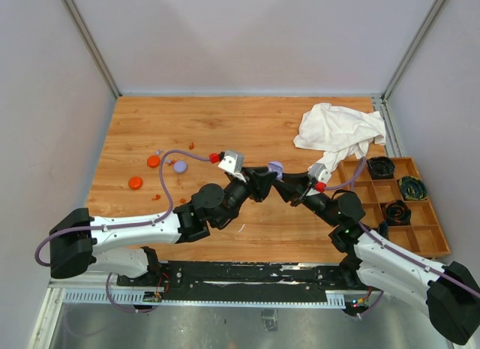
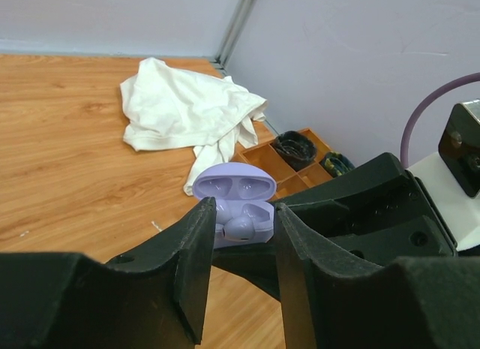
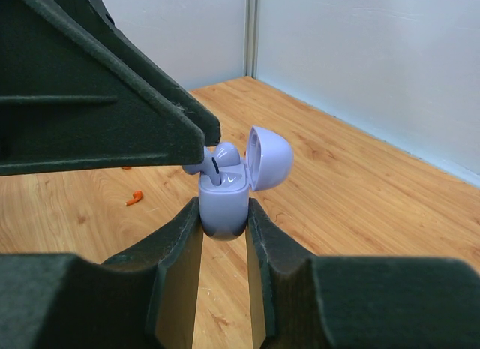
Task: Insert the wireless bluetooth earbuds into the charging case
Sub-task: Place the earbud in the charging case.
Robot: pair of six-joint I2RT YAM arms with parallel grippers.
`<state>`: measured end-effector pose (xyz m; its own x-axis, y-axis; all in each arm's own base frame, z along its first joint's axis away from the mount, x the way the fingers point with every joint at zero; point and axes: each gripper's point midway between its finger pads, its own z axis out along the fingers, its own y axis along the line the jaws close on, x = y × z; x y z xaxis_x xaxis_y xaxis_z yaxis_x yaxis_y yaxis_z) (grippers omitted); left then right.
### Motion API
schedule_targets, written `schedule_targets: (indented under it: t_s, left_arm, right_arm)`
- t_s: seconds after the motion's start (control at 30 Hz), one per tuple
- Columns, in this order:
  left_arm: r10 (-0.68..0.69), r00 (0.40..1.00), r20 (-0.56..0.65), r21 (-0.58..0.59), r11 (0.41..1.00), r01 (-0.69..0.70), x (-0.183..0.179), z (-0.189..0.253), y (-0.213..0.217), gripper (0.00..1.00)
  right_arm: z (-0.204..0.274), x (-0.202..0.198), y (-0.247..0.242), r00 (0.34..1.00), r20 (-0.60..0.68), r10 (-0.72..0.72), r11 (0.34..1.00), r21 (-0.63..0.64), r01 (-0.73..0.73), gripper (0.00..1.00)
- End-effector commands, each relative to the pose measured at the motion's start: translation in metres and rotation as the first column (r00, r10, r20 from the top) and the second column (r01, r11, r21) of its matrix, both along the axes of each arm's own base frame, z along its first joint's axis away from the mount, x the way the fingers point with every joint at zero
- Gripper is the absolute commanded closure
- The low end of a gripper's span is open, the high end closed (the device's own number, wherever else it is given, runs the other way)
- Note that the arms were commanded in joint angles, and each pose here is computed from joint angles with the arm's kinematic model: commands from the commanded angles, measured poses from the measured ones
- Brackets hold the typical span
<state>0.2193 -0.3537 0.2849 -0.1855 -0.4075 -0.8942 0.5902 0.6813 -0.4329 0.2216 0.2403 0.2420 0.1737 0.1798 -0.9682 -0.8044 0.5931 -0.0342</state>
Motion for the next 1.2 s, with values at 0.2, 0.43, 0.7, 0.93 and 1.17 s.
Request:
schedule_targets:
  t_s: [0.2,0.43,0.7,0.93,1.17]
  left_arm:
    - [-0.094,0.994,-0.047,-0.013,0.996,0.094,-0.016,0.018,-0.012,0.56]
    - [-0.149,0.987,-0.061,-0.034,0.988,0.147,-0.025,0.022,-0.017,0.56]
    - [-0.17,0.984,-0.053,-0.044,0.985,0.168,-0.027,0.03,-0.021,0.54]
    - [-0.187,0.981,-0.047,-0.049,0.982,0.184,-0.028,0.037,-0.024,0.51]
    - [-0.165,0.985,-0.059,-0.033,0.986,0.163,-0.015,0.04,-0.002,0.43]
  right_arm:
    - [0.008,-0.005,0.001,1.0,0.022,0.008,0.999,0.031,-0.009,0.95]
    - [0.008,-0.006,0.0,1.0,0.023,0.009,0.999,0.031,-0.009,0.95]
    - [0.007,-0.006,0.001,1.0,0.021,0.013,1.0,0.028,-0.014,0.95]
    - [0.006,-0.006,0.002,1.0,0.017,0.017,1.0,0.023,-0.017,0.95]
    - [0.005,-0.007,0.004,0.999,0.016,0.032,0.999,0.016,-0.032,0.95]
